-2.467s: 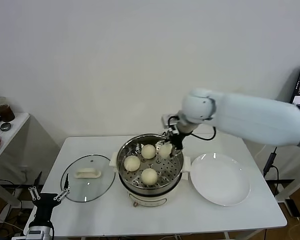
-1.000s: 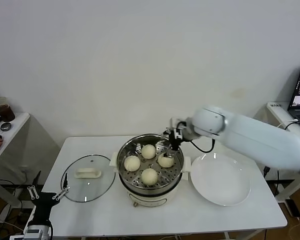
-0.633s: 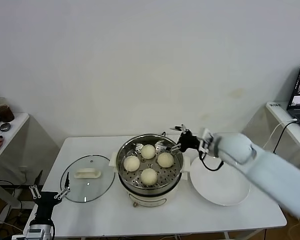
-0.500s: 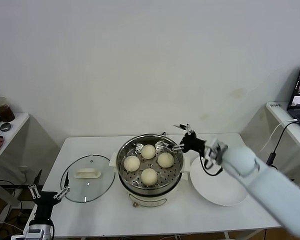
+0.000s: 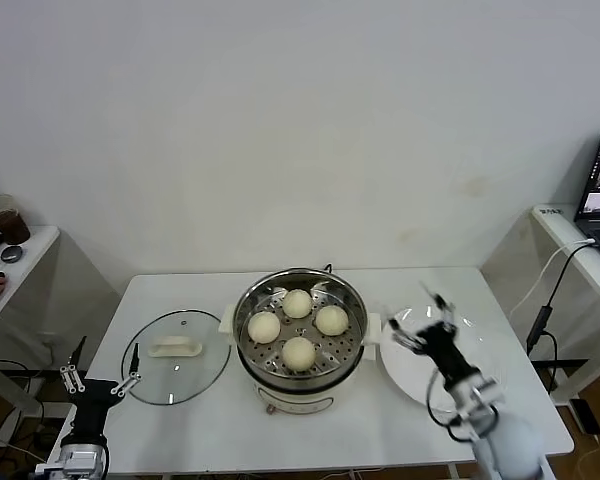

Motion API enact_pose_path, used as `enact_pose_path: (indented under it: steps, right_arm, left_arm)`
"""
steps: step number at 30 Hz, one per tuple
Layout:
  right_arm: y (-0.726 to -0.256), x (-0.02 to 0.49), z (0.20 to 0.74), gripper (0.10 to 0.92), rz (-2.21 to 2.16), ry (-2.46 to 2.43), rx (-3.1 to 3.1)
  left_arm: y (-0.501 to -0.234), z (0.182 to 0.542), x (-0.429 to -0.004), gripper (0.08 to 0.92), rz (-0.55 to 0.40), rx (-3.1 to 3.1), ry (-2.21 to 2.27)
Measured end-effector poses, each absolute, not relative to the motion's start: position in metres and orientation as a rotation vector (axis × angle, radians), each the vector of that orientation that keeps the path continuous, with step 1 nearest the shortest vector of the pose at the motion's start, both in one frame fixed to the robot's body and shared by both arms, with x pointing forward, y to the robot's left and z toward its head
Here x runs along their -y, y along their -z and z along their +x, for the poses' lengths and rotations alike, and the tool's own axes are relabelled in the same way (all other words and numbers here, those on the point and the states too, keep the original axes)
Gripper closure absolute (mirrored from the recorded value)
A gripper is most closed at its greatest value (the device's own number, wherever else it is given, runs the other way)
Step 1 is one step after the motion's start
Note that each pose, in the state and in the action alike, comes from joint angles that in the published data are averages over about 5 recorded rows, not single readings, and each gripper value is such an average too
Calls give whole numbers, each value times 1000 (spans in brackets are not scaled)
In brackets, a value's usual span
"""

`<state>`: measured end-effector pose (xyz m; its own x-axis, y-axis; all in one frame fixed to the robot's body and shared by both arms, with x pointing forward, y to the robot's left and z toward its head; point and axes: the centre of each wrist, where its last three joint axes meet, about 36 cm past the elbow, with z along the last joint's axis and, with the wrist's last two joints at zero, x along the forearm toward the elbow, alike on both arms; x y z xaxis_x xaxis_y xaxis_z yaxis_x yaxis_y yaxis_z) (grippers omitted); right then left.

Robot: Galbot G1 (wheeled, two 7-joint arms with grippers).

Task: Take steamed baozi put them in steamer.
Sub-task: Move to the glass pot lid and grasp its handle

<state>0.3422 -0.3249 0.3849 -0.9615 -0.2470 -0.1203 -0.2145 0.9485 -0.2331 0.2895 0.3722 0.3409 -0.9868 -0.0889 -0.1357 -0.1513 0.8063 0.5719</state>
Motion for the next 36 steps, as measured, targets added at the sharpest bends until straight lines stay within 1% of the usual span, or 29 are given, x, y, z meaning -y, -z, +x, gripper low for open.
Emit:
enact_pose_path:
  steps: [2,4,9,13,17,21,29,36]
  right_arm:
    - [-380,335,323,200,-253,318,-3001]
    - [-376,342,307,200,-166,306,-3046]
    - [-367,355,278,200,2,278,-3126]
    - [-361,360,265,200,95,251,-3155]
    - [-357,361,255,200,151,232,-3176]
    - [-352,362,249,200,184,219,-3184]
    - [-349,364,240,200,234,212,-3182]
    - [-344,363,235,200,250,207,-3191]
  left_arm:
    - [-341,290,-377,177,-185,-2863,-1046]
    - [-340,290,-381,177,-158,-2825,-1185]
    - [-332,293,-391,177,-22,-2667,-1550]
    - [-321,303,-398,177,88,-2500,-1781]
    - [-307,319,-404,177,183,-2337,-1949]
    - [-295,339,-412,177,257,-2200,-2069]
    - [-276,374,-420,177,353,-2066,-2200]
    - [-263,395,-427,177,393,-2020,-2262]
